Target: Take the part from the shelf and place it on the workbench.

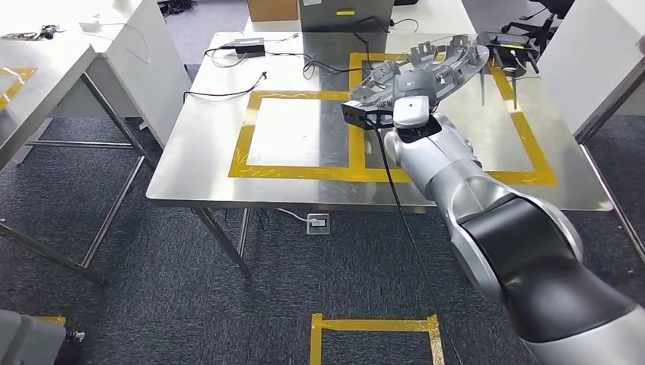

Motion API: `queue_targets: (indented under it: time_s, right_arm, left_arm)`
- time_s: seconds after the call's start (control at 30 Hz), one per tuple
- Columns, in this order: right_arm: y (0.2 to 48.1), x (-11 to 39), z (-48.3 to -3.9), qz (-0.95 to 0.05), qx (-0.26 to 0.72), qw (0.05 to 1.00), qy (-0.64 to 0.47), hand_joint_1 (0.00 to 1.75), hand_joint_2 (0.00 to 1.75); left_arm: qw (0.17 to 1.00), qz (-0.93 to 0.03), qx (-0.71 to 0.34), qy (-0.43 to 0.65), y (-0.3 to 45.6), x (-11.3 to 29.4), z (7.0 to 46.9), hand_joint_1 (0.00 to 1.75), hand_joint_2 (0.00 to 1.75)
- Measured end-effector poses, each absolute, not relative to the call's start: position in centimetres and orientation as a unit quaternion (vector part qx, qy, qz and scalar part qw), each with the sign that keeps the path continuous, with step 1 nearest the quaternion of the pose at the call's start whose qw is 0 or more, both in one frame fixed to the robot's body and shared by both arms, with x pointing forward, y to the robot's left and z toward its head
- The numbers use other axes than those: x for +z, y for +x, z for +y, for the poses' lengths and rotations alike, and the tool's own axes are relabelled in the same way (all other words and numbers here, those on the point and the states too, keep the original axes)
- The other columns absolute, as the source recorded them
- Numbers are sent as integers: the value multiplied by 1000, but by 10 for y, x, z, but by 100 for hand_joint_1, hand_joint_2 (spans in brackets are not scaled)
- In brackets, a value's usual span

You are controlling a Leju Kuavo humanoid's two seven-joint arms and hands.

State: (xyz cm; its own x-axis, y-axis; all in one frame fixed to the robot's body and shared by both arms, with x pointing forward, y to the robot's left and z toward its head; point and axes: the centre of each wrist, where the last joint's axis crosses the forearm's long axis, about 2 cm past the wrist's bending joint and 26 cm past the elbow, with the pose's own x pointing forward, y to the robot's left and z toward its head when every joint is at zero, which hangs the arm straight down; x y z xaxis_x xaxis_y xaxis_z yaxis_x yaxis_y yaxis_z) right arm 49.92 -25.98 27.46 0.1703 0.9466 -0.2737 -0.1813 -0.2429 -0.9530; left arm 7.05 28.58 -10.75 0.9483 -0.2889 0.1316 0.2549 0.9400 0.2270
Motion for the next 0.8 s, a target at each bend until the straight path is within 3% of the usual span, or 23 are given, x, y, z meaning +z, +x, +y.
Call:
queue_targets:
  time_s: [0.4, 0.53, 0.57, 0.7, 0.8]
  right_arm:
    - [500, 274, -266, -341, 535, 535, -558, 175, 175]
    - [499, 273, -271, -344, 523, 550, -552, 0, 0]
    - [499, 273, -272, -344, 521, 553, -552, 0, 0]
    - [501, 278, -279, -347, 510, 555, -558, 0, 0]
    - [504, 287, -283, -351, 502, 555, -563, 0, 0]
  left_arm:
    - [981, -98, -143, 92, 69, -108, 286, 0, 175]
    - [979, -106, -153, 84, 70, -108, 282, 0, 175]
    - [979, -106, -156, 82, 70, -108, 281, 0, 175]
    - [977, -110, -165, 71, 71, -107, 278, 0, 0]
    - [978, -110, -166, 69, 74, -107, 277, 0, 0]
